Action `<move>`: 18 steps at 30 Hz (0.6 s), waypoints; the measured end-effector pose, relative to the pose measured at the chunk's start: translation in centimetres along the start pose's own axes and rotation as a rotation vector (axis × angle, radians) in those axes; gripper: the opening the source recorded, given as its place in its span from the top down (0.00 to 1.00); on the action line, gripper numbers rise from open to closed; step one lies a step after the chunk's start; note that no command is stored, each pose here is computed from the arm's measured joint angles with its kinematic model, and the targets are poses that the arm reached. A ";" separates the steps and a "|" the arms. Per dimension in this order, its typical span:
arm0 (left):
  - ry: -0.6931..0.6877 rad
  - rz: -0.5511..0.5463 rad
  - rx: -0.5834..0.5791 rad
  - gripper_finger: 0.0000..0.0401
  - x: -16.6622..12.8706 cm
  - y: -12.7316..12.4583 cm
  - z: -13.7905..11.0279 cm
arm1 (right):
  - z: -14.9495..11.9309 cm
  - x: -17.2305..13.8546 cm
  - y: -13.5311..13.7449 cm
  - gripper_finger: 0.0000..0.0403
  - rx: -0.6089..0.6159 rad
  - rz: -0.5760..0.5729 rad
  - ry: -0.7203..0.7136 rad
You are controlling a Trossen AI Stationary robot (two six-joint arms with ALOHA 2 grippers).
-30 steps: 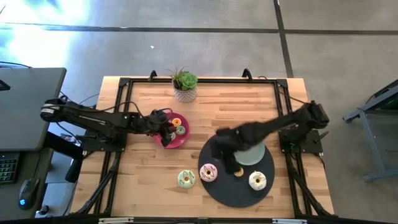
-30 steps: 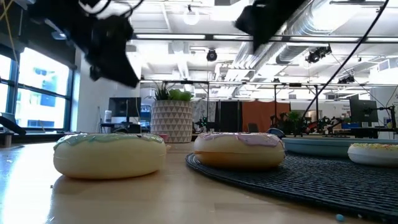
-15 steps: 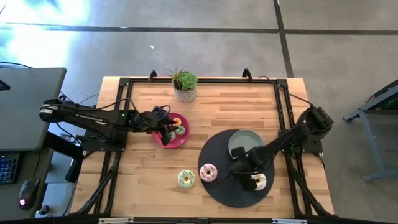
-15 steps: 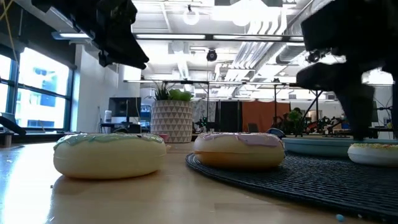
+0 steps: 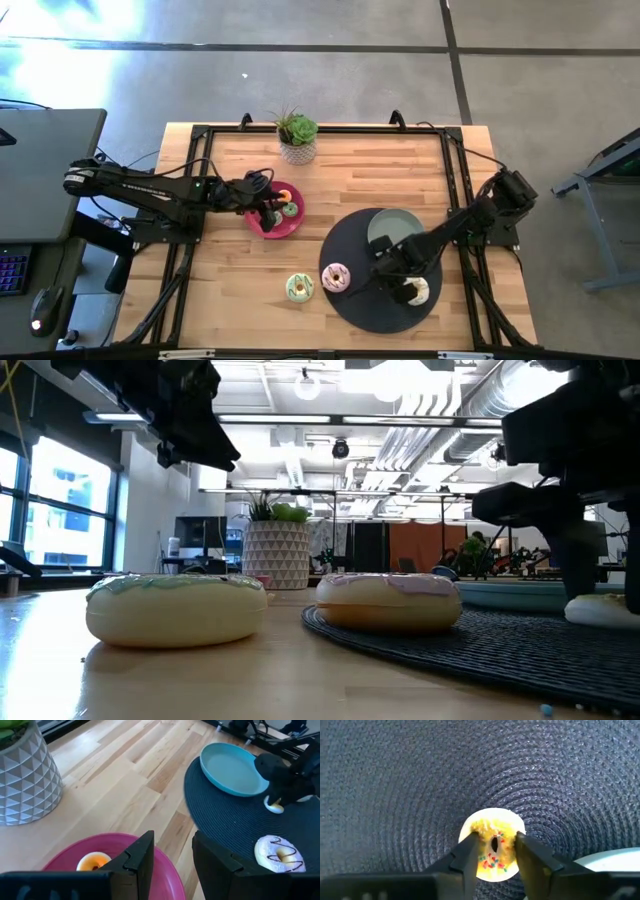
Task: Pick & Place donuts
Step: Put the small yellow donut on the pink plate
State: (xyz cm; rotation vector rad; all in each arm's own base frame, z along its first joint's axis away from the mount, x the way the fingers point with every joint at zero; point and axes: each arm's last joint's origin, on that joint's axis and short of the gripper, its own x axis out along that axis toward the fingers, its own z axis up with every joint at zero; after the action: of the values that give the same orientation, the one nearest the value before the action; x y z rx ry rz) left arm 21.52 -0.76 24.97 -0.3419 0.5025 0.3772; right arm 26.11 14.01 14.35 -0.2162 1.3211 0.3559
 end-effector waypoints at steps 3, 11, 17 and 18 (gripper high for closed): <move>-0.008 0.015 -0.001 0.68 0.0 0.0 0.0 | 0.3 -0.2 -0.1 0.81 0.023 0.035 -0.001; -0.008 0.016 0.000 0.68 0.0 0.0 0.0 | 1.9 -1.6 0.1 0.98 0.051 0.080 -0.020; -0.017 0.012 0.007 0.68 -0.3 0.1 0.1 | 4.7 -4.1 -0.4 0.98 0.019 0.056 -0.128; -0.027 0.007 0.018 0.68 -0.5 0.1 0.3 | 5.3 -4.4 -0.7 0.99 0.004 0.019 -0.175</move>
State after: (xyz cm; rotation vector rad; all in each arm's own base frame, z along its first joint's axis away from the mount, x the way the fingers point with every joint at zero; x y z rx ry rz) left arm 21.14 -0.68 25.43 -0.3172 0.4806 0.3836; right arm 30.24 14.61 19.82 -0.1653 1.1519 0.3802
